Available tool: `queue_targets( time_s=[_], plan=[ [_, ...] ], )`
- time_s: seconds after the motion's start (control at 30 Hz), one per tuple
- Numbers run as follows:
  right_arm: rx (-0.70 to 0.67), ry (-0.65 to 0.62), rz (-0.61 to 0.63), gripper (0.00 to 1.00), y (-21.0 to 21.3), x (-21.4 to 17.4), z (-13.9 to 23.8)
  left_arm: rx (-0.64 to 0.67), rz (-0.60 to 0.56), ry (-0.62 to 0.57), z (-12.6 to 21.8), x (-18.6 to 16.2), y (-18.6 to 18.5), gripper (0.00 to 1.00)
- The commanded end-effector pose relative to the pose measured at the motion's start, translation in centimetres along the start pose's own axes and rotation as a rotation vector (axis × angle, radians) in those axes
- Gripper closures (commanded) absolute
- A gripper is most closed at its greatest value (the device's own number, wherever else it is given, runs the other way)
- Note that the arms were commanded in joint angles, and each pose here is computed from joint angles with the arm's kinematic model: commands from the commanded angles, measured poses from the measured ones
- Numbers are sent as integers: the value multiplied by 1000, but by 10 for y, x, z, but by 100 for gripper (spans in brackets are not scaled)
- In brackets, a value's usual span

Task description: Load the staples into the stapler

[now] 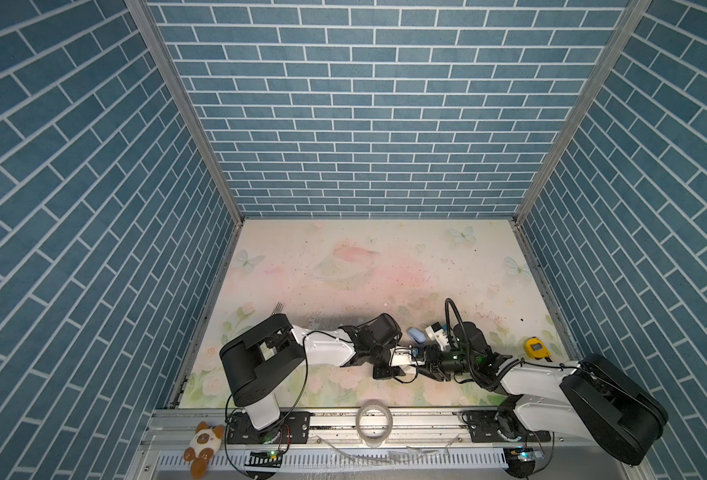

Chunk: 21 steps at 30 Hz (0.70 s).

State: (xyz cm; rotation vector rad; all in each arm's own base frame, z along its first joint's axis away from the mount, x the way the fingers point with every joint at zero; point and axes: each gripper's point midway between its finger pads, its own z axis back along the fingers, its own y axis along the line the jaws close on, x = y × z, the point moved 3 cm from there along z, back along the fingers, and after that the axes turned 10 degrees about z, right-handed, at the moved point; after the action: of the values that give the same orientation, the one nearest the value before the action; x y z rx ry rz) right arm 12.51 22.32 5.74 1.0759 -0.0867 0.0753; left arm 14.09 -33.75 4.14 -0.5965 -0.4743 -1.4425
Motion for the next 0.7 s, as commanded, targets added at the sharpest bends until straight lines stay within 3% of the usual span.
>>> queue_targets(
  time_s=[0.0,0.23,0.67],
  plan=[
    [-20,-19,-4,48,-2,1,1,-24,46,120,-5,-30,-6,55],
    [-71,-35,-5,47,-10,-3,7,3,31,107,12,-25,-3,43],
    [-83,-28,8,54,-12,-6,9,-6,38,130,19,-35,-5,46]
  ],
)
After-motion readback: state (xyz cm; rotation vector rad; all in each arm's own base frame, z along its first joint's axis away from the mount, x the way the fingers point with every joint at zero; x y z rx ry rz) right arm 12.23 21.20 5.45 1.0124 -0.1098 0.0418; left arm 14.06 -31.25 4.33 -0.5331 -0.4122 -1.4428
